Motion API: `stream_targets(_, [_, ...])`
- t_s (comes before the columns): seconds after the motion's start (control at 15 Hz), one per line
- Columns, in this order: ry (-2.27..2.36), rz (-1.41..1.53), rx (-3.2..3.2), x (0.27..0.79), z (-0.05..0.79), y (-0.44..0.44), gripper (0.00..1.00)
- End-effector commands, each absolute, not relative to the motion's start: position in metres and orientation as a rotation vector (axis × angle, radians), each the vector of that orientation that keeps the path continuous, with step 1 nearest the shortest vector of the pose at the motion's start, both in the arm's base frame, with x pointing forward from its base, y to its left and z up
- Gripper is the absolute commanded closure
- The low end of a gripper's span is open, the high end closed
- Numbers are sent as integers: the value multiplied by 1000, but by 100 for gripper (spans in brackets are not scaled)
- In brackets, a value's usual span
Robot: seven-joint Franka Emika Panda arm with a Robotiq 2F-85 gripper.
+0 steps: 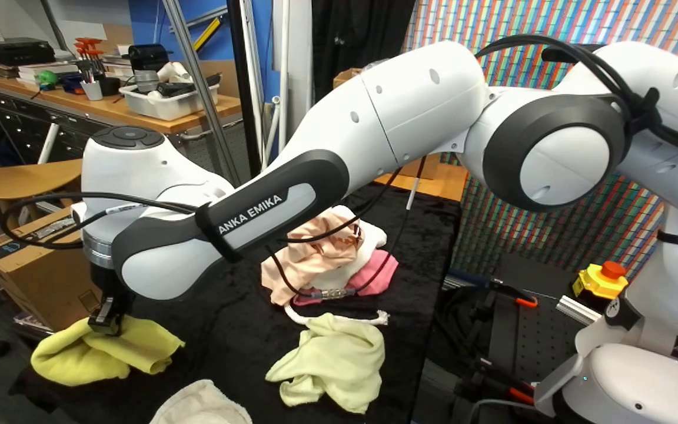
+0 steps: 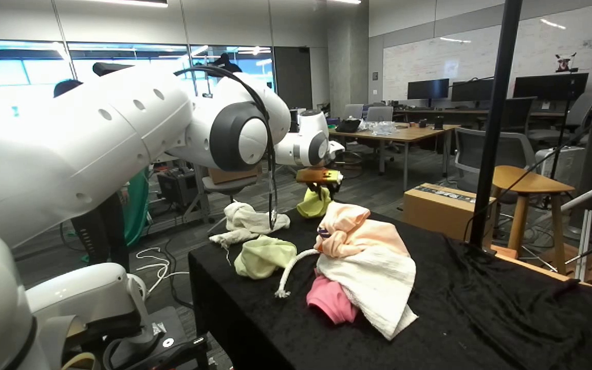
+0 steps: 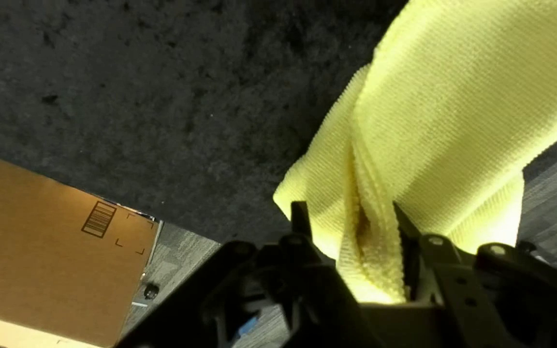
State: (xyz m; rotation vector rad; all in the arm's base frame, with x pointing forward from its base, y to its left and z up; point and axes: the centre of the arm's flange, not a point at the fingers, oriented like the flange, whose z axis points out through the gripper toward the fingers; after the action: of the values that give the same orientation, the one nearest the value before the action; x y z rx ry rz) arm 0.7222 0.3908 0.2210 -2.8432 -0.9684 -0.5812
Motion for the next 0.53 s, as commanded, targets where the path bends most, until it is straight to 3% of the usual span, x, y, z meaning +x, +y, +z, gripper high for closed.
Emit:
stream_targets(0.0, [-976,-559,-2823,739,219,398,89])
stream_targets(0.27, [-1014,-487,-2804,734,225,389,97])
stream_targets(0.47, [-1057,-455,-2753,726,245,375,93])
